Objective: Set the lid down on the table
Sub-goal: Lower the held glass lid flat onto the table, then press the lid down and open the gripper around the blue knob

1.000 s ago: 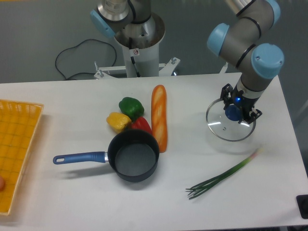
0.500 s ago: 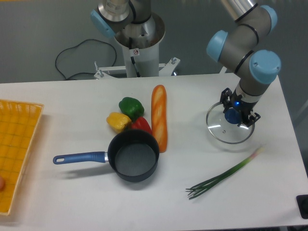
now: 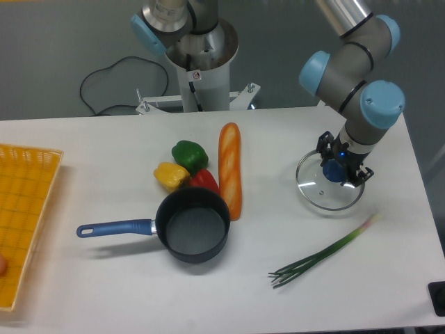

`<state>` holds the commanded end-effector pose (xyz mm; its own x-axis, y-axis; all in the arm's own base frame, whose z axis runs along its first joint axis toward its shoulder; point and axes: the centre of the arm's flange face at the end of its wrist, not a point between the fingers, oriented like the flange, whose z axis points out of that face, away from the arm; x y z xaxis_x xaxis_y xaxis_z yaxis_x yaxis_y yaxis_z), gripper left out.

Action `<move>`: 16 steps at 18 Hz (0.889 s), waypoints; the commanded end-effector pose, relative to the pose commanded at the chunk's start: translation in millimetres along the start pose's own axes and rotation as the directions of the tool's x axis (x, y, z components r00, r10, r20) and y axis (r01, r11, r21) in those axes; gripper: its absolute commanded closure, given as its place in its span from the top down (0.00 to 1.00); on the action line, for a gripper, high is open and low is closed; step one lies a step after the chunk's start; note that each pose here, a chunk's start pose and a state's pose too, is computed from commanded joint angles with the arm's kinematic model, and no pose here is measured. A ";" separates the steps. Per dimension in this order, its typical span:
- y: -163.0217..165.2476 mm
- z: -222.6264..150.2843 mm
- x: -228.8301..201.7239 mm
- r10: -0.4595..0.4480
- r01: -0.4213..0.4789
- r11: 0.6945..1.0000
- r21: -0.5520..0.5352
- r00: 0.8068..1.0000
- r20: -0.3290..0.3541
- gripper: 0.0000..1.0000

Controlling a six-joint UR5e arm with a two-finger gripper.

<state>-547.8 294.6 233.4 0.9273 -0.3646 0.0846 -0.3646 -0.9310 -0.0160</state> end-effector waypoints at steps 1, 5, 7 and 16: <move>-0.1 0.9 -0.2 0.000 0.000 1.000 0.002 1.000 -0.001 0.34; 0.1 3.2 -2.3 -0.006 0.006 1.000 0.001 1.000 0.006 0.34; -1.6 5.1 -3.5 -0.006 0.006 1.000 0.000 1.000 0.011 0.34; -3.2 10.4 -6.8 -0.003 0.003 1.000 -0.001 1.000 0.020 0.34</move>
<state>-552.0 299.8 222.5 0.9299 -0.3622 0.0648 -0.3620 -0.9321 -0.0150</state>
